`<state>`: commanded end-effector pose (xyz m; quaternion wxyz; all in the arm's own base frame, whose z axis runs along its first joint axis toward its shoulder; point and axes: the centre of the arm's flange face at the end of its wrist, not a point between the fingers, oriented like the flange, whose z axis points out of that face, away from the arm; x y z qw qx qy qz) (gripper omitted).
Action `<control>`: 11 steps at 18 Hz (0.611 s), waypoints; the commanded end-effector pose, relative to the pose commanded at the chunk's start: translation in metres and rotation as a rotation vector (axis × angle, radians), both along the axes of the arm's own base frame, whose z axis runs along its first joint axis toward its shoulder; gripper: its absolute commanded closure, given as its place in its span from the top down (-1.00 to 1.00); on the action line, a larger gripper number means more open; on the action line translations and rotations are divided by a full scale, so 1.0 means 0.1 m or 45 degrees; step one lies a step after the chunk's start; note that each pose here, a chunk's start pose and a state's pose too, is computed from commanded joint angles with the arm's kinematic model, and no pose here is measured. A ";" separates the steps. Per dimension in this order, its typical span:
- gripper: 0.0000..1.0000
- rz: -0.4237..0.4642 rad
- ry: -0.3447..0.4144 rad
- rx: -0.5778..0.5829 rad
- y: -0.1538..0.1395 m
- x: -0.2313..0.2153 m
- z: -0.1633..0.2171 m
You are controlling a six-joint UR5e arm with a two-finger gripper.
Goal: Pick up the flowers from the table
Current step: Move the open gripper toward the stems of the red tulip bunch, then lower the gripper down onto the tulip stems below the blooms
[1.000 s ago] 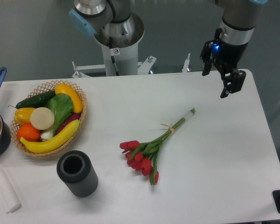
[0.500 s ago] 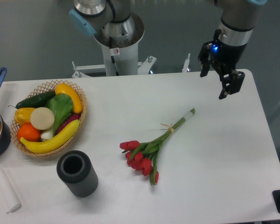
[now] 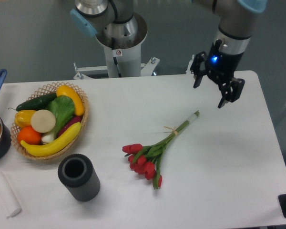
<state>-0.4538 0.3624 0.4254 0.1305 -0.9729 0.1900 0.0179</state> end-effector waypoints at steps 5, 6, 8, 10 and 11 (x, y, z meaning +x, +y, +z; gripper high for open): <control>1.00 0.008 -0.054 -0.019 0.13 0.31 -0.62; 1.00 0.026 -0.062 -0.021 0.13 0.33 -0.66; 1.00 0.105 -0.088 -0.026 0.19 0.36 -0.68; 1.00 0.135 -0.101 -0.032 0.31 0.38 -0.80; 1.00 0.163 -0.095 -0.027 0.37 0.38 -0.85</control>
